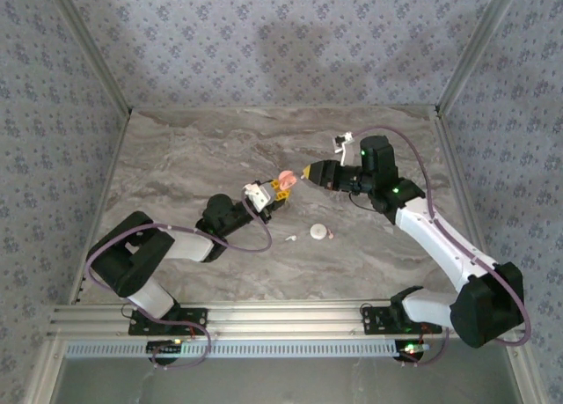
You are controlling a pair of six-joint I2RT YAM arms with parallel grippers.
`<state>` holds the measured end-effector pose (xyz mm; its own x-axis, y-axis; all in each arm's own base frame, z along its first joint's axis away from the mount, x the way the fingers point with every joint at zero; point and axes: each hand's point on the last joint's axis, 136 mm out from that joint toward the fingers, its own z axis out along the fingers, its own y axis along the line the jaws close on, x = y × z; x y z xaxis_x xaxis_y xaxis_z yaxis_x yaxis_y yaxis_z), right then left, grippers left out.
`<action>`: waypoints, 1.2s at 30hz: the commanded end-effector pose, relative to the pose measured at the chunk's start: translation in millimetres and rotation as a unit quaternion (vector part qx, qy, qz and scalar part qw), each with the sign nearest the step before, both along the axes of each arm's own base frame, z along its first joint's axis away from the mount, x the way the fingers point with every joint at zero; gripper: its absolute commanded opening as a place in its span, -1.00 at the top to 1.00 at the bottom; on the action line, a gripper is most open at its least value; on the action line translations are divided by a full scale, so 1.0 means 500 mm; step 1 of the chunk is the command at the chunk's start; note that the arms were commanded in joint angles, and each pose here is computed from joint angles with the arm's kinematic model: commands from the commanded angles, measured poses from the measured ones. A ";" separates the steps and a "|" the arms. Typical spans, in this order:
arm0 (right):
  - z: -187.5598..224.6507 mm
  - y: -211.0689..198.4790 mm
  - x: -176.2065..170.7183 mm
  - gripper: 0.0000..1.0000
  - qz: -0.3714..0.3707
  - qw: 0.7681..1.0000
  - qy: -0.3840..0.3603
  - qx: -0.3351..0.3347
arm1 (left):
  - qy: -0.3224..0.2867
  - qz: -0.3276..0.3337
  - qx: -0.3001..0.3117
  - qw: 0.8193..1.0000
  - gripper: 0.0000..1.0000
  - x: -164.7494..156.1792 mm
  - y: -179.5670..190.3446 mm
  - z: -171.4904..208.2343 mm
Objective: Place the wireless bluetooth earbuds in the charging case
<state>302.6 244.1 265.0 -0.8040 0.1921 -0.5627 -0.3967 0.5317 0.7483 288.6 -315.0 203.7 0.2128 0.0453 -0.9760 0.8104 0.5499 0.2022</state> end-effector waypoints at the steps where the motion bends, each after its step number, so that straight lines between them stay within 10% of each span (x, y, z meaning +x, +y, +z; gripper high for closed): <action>1: 0.019 0.009 0.003 0.54 0.000 1.000 -0.015 0.015 | -0.021 0.003 -0.018 1.000 0.80 -0.008 0.001 0.026; 36: 0.001 0.063 -0.034 0.53 0.044 0.999 -0.003 0.019 | -0.054 0.007 -0.027 0.998 0.79 -0.033 0.010 0.073</action>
